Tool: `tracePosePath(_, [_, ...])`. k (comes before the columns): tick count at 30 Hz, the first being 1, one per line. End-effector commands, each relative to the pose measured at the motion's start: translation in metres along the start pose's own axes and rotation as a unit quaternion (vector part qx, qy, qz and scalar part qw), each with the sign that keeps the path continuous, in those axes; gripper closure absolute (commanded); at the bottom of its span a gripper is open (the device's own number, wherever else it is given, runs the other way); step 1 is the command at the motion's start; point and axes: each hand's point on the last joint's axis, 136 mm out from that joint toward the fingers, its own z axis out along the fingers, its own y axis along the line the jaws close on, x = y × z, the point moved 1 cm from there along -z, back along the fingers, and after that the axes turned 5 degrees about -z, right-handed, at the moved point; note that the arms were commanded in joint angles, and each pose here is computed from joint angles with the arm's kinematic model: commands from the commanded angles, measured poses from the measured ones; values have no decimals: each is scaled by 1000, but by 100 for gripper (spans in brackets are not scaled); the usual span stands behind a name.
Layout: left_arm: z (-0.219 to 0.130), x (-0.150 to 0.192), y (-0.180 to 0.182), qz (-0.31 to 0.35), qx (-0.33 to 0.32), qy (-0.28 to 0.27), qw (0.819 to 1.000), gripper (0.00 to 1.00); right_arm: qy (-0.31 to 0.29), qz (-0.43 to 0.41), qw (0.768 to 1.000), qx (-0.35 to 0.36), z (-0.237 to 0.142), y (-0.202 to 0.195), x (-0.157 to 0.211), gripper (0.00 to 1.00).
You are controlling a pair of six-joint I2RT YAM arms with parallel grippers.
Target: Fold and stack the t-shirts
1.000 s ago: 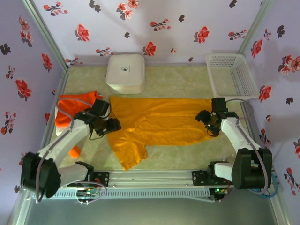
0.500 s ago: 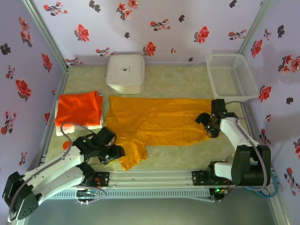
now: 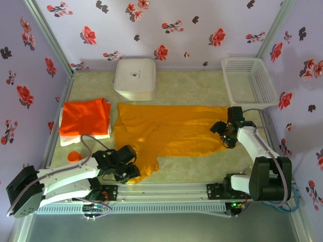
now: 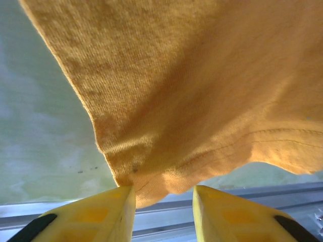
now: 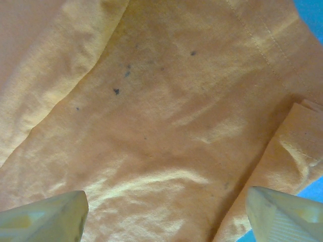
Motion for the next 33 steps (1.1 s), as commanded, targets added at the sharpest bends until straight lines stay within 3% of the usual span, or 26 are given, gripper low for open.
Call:
tracePosePath(1, [-2,-2,2,-8,-18,-16,1000,65,-3,8,1000,29,-6,-13,2,17])
tracePosePath(7, [-11,-2,8,-2,-42,-21,999,64,11,19,998,61,-17,-26,9,18])
tracePosePath(13, [-9,-2,15,-4,-60,-21,998,56,26,66,994,87,-23,-49,24,27])
tracePosePath(18, [-5,-3,15,-5,-62,-21,998,56,20,102,988,116,-19,-71,26,43])
tracePosePath(24, [0,-4,20,-5,-71,-22,997,59,14,119,988,101,-4,-74,17,53])
tracePosePath(33, [3,-7,20,-8,-76,-27,997,66,9,117,990,85,9,-64,-9,56])
